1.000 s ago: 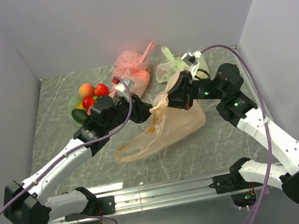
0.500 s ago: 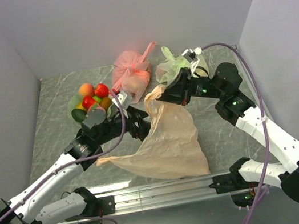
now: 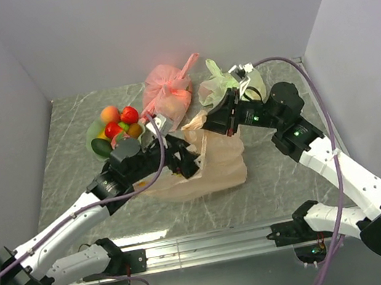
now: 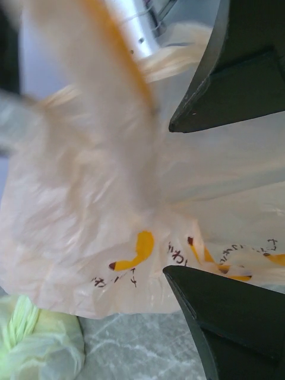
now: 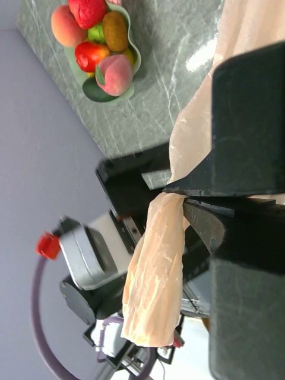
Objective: Place the fake fruits into the plastic bag and tie a complex knot
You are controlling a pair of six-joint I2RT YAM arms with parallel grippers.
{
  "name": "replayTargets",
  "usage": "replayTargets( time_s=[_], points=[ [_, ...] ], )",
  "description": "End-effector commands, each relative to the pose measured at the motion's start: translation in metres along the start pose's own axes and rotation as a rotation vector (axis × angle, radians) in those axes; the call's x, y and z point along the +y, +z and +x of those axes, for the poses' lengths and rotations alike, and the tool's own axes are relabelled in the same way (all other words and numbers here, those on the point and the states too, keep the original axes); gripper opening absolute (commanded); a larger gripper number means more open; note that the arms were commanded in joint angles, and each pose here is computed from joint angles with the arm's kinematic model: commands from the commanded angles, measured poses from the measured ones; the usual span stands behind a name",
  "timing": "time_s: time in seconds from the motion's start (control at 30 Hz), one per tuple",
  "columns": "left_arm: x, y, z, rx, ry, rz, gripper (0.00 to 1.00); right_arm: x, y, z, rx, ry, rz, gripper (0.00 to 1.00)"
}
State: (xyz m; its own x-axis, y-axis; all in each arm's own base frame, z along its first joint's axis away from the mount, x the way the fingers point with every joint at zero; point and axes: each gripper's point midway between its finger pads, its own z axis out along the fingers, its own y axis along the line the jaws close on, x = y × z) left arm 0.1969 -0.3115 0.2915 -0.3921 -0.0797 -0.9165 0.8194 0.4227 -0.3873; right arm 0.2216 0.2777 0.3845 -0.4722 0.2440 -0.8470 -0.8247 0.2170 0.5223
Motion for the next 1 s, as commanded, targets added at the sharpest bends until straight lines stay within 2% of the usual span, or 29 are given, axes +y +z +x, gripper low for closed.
replayTargets(
  time_s=[0.0,0.1,0.13,0.2,0.3,0.33,0.37,0.53,0.57,0.6,0.63,0.67,0.7,0.77,0.8,0.97],
  points=[
    [0.01,0.011,-0.047,-0.139,0.002,-0.092,0.99,0.02,-0.001,-0.007,-0.014,-0.053,-0.055,0.0],
    [0.024,0.023,-0.051,-0.147,0.018,-0.153,0.93,0.027,-0.001,-0.003,0.011,-0.034,-0.1,0.0],
    [0.027,0.023,-0.054,-0.155,0.035,-0.166,0.83,0.03,-0.002,-0.002,0.017,-0.033,-0.113,0.0],
    [0.028,0.024,-0.057,-0.165,0.04,-0.164,0.74,0.034,-0.002,0.002,0.037,-0.028,-0.136,0.0],
    [0.015,0.023,-0.057,-0.158,0.043,-0.087,0.33,0.03,-0.001,0.006,0.061,-0.032,-0.137,0.0],
    [0.007,0.023,-0.054,-0.143,0.034,-0.047,0.03,0.024,0.0,0.008,0.064,-0.031,-0.117,0.0],
    [0.007,0.022,-0.05,-0.121,0.015,-0.053,0.0,0.019,0.003,0.004,0.059,-0.071,-0.098,0.0],
    [0.02,0.01,-0.045,-0.11,-0.032,-0.117,0.0,-0.018,0.001,-0.019,0.027,-0.098,0.076,0.06],
    [0.024,0.007,-0.048,-0.119,-0.034,-0.147,0.0,-0.023,-0.001,-0.029,0.006,-0.127,0.111,0.1],
    [0.029,0.005,-0.042,-0.092,-0.042,-0.178,0.0,-0.029,-0.002,-0.037,-0.013,-0.145,0.15,0.27],
    [0.032,0.004,-0.05,-0.108,-0.04,-0.204,0.0,-0.044,-0.009,-0.033,0.007,-0.112,0.24,0.37],
    [0.043,0.002,-0.045,-0.091,-0.052,-0.266,0.0,-0.05,-0.015,-0.047,-0.026,-0.138,0.306,0.48],
    [0.053,-0.001,-0.042,-0.077,-0.066,-0.305,0.0,-0.052,-0.02,-0.051,-0.036,-0.135,0.339,0.71],
    [0.066,-0.003,-0.046,-0.087,-0.109,-0.354,0.0,-0.056,-0.032,-0.055,-0.053,-0.149,0.416,0.82],
    [0.073,-0.001,-0.042,-0.073,-0.12,-0.379,0.0,-0.057,-0.036,-0.048,-0.031,-0.133,0.435,0.92],
    [0.087,0.007,-0.043,-0.042,-0.133,-0.454,0.0,-0.041,-0.04,-0.029,0.054,-0.044,0.448,0.95]
  ],
)
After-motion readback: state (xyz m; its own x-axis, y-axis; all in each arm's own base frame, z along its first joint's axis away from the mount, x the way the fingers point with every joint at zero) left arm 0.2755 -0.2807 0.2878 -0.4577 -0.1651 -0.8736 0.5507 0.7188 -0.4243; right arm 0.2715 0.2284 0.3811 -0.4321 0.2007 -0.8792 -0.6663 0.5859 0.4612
